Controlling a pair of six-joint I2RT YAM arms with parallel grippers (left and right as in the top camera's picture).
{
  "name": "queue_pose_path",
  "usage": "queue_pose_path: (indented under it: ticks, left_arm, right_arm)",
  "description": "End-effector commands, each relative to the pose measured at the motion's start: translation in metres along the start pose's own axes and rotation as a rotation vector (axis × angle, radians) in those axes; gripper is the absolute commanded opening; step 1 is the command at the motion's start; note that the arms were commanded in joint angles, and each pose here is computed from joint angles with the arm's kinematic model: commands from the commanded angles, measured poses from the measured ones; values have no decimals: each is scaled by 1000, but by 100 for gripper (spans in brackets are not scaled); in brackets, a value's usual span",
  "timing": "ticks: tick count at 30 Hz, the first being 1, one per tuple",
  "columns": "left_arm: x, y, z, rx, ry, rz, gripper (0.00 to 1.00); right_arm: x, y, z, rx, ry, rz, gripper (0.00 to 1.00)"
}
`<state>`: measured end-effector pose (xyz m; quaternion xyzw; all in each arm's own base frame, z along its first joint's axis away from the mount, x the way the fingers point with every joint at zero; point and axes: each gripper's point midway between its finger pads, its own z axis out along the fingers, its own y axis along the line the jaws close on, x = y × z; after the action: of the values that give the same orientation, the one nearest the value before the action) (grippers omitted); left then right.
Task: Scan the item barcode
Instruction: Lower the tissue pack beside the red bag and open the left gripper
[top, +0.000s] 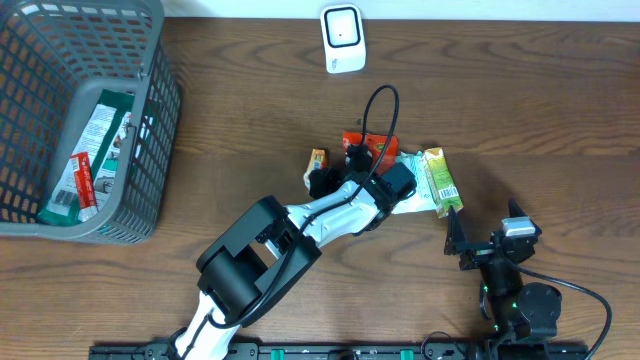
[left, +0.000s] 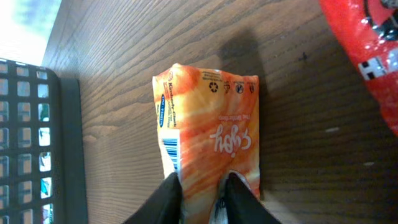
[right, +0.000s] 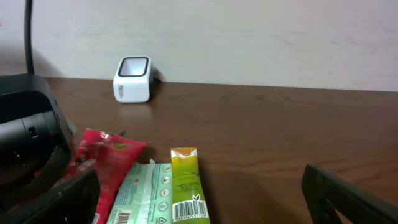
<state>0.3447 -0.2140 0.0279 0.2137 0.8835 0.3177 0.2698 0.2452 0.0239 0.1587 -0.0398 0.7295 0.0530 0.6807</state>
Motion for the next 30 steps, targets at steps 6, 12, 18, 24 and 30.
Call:
queue_pose_path:
  ticks: [6, 12, 18, 24, 30]
  left_arm:
    - [-6, 3, -5, -3, -17, -13, 30]
    - [-11, 4, -14, 53, -26, -44, 35]
    - [-16, 6, -21, 79, -38, -67, 48]
    - [-23, 8, -25, 88, -48, -81, 55]
    - [-47, 16, -53, 245, -77, -177, 57]
  right_arm:
    - [0, -3, 0, 12, -1, 14, 99]
    - [0, -3, 0, 13, 0, 14, 99]
    - [0, -3, 0, 12, 0, 14, 99]
    - [0, -3, 0, 13, 0, 14, 99]
    - [0, -3, 0, 13, 0, 14, 99]
